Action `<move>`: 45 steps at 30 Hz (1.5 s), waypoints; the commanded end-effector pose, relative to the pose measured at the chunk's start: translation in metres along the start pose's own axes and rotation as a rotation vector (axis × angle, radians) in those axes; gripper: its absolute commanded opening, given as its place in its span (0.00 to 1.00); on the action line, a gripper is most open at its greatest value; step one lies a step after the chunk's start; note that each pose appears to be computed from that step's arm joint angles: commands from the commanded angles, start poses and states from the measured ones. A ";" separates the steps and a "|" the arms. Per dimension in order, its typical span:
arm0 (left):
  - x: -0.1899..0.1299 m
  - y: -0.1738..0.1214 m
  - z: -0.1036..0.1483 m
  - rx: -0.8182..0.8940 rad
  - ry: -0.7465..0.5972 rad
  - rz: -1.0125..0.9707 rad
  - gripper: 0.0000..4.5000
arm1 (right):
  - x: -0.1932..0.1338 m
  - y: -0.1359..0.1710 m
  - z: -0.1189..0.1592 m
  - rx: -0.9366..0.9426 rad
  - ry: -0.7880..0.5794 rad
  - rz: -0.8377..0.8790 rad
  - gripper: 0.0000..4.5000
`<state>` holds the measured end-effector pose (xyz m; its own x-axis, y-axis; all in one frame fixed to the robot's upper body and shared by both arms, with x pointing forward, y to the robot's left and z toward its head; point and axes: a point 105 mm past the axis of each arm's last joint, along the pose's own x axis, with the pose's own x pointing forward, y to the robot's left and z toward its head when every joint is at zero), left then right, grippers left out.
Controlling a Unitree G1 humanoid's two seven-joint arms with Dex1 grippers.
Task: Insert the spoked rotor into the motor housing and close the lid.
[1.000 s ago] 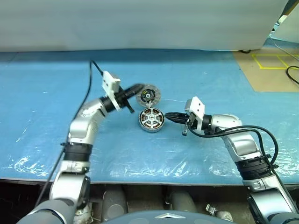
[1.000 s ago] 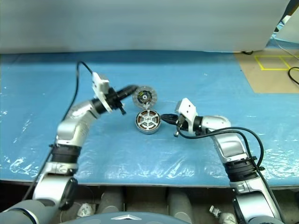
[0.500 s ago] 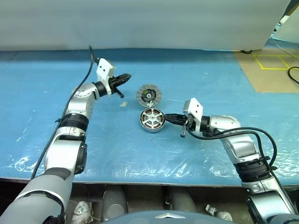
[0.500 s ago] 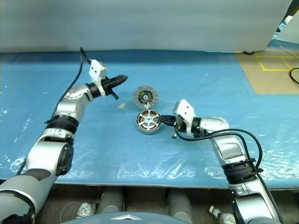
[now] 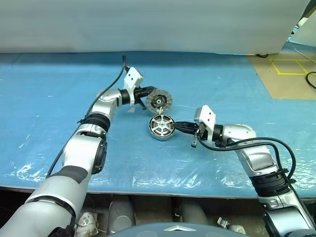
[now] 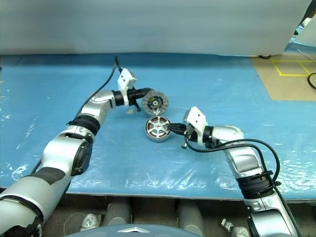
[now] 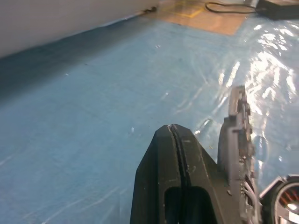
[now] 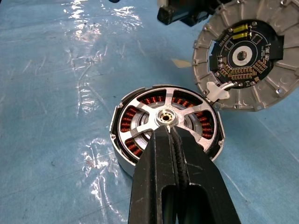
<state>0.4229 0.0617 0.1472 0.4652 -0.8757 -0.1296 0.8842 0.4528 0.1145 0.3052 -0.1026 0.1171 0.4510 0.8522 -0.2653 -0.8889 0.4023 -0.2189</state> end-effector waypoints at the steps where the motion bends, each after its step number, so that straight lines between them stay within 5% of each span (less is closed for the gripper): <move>1: 0.006 -0.009 0.012 0.007 -0.019 -0.085 0.01 | -0.005 0.000 0.014 -0.032 -0.042 -0.013 0.00; 20: 0.000 -0.055 -0.007 -0.069 -0.017 -0.379 0.01 | -0.042 -0.065 0.010 -0.069 0.019 -0.227 0.00; 33: -0.015 -0.089 -0.057 0.108 0.236 -0.487 0.01 | -0.016 -0.055 0.028 -0.067 -0.123 -0.234 0.00; 45: -0.044 -0.071 0.000 0.044 -0.175 -0.215 0.01 | 0.011 -0.020 0.035 0.042 -0.169 -0.064 0.00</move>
<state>0.3390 0.0648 0.1226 0.2217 -0.9734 -0.0586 0.9720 0.2157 0.0936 0.3292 -0.0953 0.1383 0.5153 0.8474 -0.1283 -0.8528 0.4921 -0.1746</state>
